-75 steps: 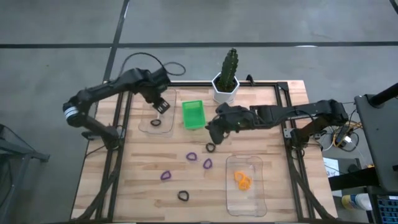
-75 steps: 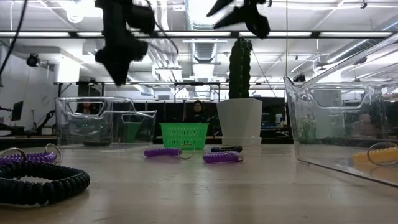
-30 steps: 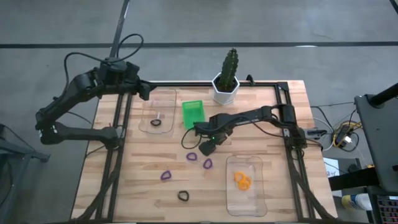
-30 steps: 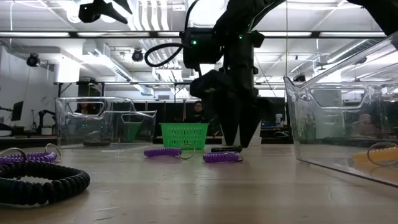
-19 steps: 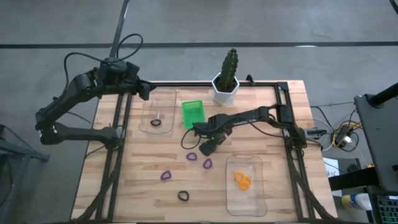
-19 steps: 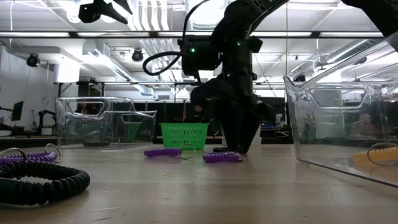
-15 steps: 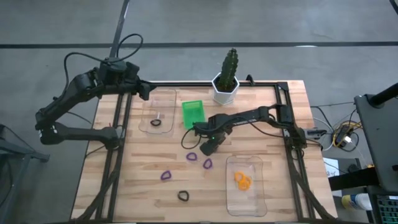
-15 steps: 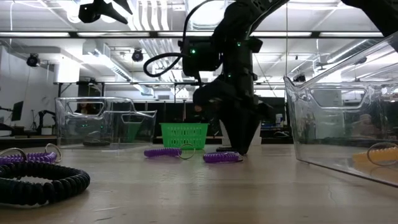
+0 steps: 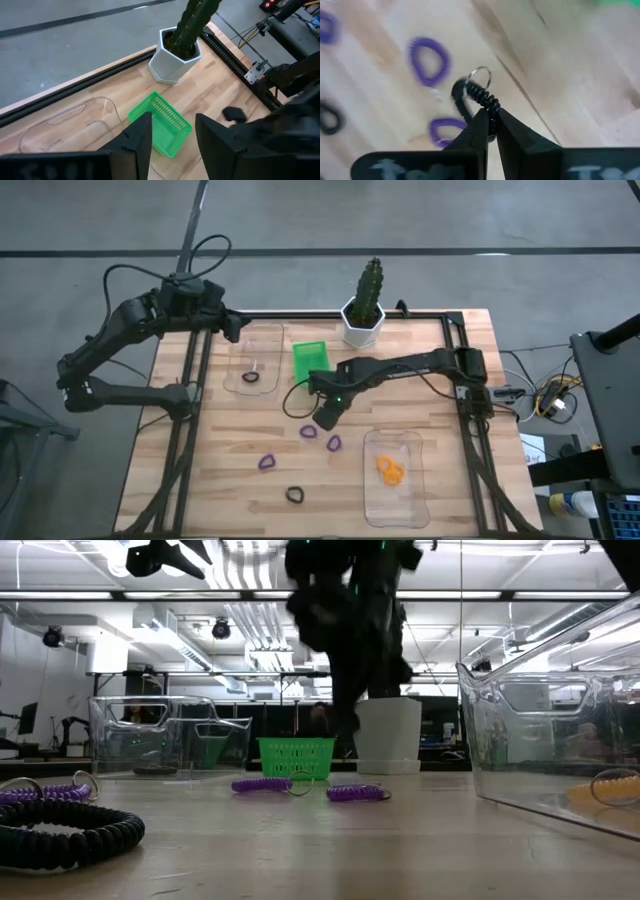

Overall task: Sort spring keychains
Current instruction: Put the top black spring keychain into the top transparent bin

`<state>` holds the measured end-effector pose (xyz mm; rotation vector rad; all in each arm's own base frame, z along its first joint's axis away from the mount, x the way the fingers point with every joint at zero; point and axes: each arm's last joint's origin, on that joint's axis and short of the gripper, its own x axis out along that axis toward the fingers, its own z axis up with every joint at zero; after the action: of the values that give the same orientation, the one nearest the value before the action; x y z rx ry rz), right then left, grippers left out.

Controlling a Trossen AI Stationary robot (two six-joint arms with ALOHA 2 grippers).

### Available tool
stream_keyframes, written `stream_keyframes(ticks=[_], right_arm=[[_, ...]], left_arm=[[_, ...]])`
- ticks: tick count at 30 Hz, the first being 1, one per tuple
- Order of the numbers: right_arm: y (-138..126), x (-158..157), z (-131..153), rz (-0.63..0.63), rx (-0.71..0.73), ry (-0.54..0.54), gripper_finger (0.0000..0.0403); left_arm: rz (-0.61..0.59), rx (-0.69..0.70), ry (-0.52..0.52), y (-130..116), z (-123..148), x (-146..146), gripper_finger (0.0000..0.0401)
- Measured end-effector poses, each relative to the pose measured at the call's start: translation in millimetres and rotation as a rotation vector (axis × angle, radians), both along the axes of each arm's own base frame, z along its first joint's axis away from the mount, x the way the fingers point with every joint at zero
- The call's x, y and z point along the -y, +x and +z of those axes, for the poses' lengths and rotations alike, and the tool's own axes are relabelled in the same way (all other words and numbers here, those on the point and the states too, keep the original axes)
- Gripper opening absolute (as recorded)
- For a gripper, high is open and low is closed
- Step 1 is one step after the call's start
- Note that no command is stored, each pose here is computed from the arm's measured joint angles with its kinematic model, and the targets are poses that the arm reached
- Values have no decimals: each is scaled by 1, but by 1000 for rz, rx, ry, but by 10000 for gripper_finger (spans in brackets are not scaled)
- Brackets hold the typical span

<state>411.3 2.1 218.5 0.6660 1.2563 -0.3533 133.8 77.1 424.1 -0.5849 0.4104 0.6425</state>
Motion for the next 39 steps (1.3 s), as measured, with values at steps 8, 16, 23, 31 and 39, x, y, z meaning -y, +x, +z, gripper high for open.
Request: stream_keyframes(ticks=[8, 16, 23, 31, 39], right_arm=[[-6, 1, 80, -70, 241, -185, 18], [-17, 15, 146, -168, 408, -442, 18], [-17, 29, 185, -201, 537, -487, 18], [-21, 34, 211, -218, 626, -499, 18], [-22, 38, 221, -233, 679, -504, 18]], left_arm=[[-10, -6, -13, 2, -1, 0, 142], [-151, 87, -76, 12, 2, 0, 142], [-317, 277, -113, 29, 15, -1, 142], [-351, 317, -94, 49, 15, -5, 142], [-410, 291, -110, 77, 5, -5, 142]])
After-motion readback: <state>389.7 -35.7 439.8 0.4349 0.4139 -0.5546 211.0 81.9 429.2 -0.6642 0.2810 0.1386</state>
